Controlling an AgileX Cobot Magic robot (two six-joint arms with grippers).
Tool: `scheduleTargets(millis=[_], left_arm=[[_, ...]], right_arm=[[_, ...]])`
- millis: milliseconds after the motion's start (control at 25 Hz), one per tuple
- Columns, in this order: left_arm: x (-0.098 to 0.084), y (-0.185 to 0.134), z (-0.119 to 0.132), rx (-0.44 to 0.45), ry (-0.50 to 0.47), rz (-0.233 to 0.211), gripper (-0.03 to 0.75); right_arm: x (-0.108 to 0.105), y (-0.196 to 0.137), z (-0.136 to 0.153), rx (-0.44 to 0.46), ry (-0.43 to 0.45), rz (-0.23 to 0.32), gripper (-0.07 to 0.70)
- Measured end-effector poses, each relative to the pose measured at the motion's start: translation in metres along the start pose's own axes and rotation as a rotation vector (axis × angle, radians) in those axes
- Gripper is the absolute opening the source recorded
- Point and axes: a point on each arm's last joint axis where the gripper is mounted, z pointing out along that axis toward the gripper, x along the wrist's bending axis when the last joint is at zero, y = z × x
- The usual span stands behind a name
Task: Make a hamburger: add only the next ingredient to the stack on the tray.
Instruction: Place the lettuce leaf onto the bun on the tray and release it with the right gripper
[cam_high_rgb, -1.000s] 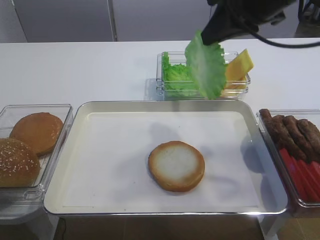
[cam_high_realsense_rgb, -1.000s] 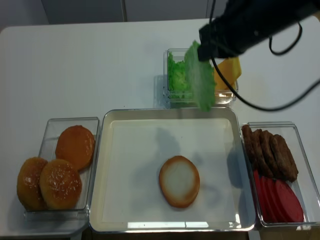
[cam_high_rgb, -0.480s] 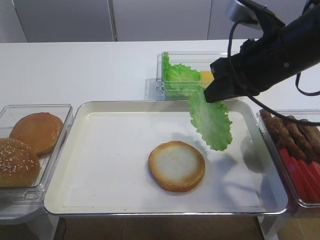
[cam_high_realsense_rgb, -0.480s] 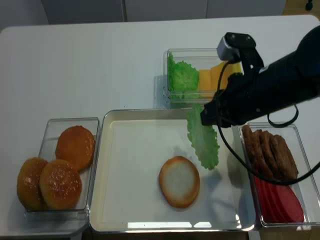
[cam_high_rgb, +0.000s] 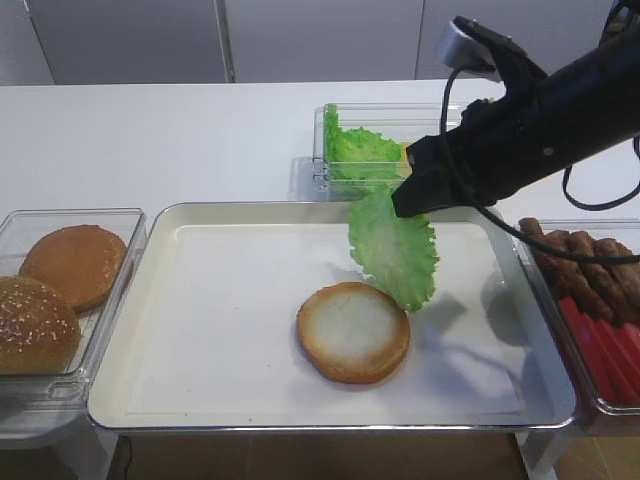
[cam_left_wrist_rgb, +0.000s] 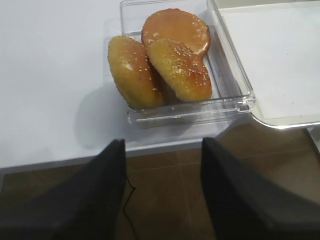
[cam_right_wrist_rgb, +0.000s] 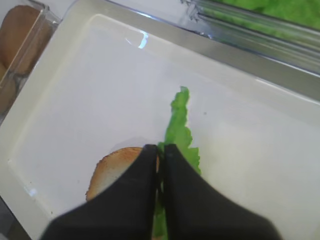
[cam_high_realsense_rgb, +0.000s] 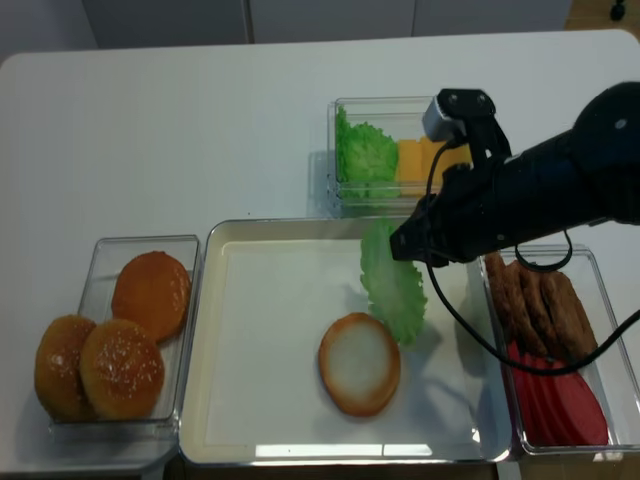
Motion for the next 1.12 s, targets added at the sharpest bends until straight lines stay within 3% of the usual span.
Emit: scheduleTargets(millis=[200,480,720,1120], left_arm=[[0.000,0.000,0.000,0.000,0.000,0.000,0.359],[0.000,0.000,0.000,0.000,0.000,0.000,0.359],[0.000,0.000,0.000,0.000,0.000,0.000,0.359],[0.000,0.000,0.000,0.000,0.000,0.000,0.359]], right_arm=[[0.001,-0.003,0.006,0.030,0.036,-0.001,0.041],[0.022,-0.009,0.017,0.082,0.092,-0.078,0.041],[0.024,-0.013,0.018,0.127,0.092,-0.123,0.041],[0.028,-0.019,0.017,0.185,0.141,-0.134,0.041]])
